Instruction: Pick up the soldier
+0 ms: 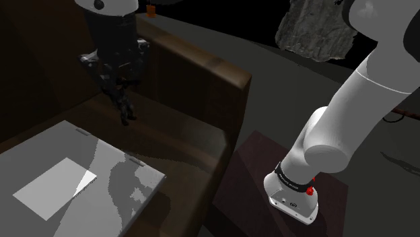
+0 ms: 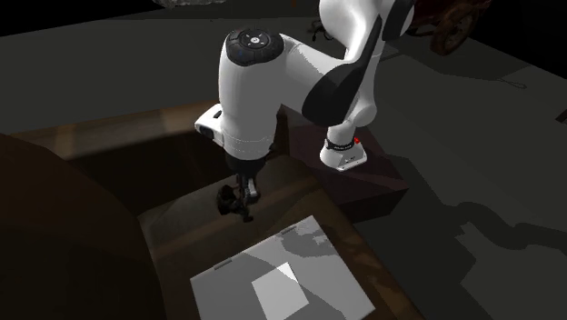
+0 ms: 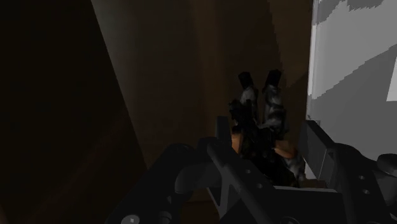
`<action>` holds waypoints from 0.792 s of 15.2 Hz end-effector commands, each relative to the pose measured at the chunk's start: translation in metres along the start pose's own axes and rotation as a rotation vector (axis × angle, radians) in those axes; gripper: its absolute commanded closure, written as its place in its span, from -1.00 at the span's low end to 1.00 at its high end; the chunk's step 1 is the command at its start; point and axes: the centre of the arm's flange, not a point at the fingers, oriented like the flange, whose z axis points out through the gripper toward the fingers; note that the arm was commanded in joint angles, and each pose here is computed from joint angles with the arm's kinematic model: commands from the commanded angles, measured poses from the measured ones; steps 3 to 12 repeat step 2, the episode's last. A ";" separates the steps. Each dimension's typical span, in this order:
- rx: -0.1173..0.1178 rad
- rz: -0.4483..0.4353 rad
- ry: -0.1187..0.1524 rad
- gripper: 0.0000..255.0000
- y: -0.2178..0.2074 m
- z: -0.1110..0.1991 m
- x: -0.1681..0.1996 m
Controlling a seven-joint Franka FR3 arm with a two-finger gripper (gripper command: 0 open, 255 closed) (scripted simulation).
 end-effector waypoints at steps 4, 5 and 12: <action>0.000 0.000 0.000 1.00 0.000 -0.006 0.000; 0.000 0.000 0.000 1.00 0.000 -0.006 0.000; 0.000 0.000 0.000 1.00 0.000 -0.006 0.000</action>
